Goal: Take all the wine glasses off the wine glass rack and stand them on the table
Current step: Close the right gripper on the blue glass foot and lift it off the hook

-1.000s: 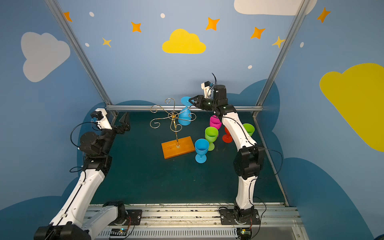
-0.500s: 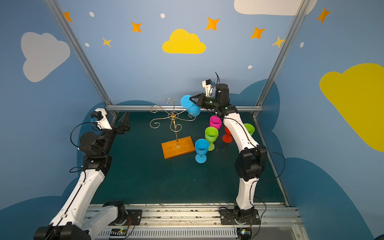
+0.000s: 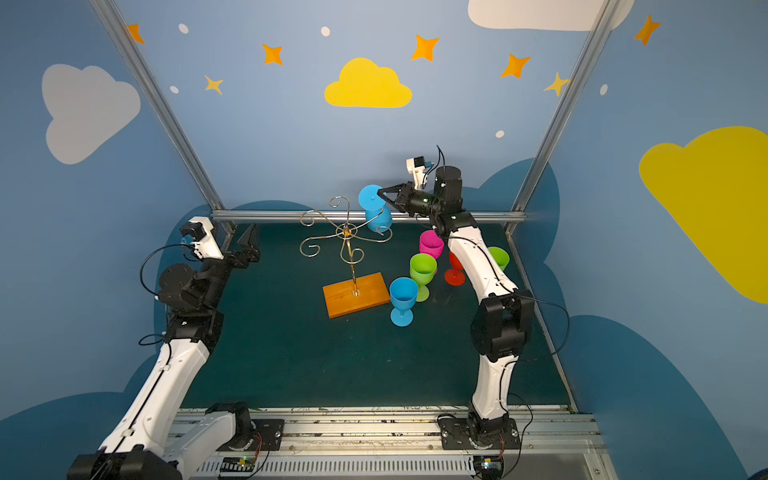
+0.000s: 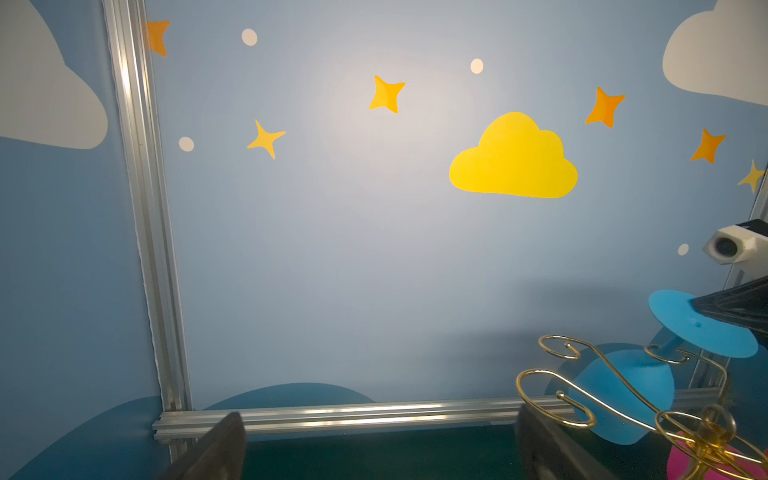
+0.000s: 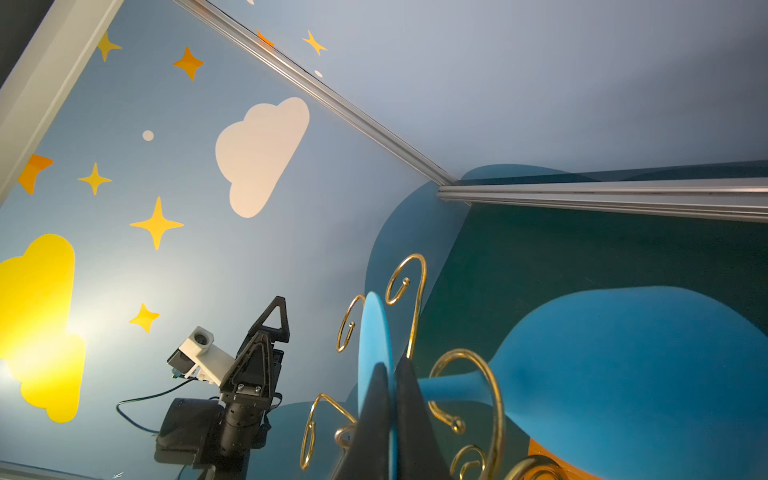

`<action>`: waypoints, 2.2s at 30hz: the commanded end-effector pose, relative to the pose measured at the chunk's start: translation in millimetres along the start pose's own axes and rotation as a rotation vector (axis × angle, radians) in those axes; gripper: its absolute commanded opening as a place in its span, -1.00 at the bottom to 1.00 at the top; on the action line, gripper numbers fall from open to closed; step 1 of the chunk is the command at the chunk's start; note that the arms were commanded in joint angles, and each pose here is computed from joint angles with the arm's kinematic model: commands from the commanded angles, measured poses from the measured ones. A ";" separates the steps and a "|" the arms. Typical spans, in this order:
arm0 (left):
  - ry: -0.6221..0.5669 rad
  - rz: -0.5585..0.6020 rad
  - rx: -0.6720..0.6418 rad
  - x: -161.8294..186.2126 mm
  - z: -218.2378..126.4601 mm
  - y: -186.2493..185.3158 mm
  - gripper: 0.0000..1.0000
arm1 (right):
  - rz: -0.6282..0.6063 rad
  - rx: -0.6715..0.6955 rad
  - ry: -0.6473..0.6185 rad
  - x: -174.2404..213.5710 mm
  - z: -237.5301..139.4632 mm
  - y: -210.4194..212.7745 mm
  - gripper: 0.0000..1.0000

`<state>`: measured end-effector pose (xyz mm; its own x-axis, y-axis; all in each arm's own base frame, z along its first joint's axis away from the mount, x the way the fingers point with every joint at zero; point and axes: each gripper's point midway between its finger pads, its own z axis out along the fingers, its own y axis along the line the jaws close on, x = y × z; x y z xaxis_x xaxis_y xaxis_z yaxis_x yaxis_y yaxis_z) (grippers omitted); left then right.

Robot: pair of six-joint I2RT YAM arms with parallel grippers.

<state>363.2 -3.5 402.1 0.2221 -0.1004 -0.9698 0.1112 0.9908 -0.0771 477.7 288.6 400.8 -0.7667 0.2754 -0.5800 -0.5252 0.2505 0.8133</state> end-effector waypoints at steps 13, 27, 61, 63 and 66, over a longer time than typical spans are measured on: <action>-0.024 0.014 -0.002 -7.6 -4.7 0.1 0.99 | -0.009 -0.019 0.001 12.7 -13.5 8.9 -1.00; -0.028 0.015 -0.007 -9.1 -5.6 1.0 0.99 | 0.050 -0.074 -0.046 -2.1 -18.6 17.7 -1.00; -0.030 0.018 -0.008 -9.9 -5.7 0.8 0.99 | 0.067 -0.097 0.057 34.4 -7.7 31.4 -1.00; -0.029 0.018 -0.008 -9.4 -5.8 0.8 0.99 | 0.064 -0.101 0.066 37.1 -4.5 33.3 -1.00; -0.029 0.017 -0.008 -9.4 -5.7 0.8 0.99 | 0.063 -0.107 0.072 37.8 0.3 35.4 -1.00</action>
<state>361.0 -2.7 404.2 0.2272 -0.0993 -0.9688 0.1085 0.9912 -0.0761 438.9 304.6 382.0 -0.8549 0.2325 -0.4637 -0.4374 0.1575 0.8854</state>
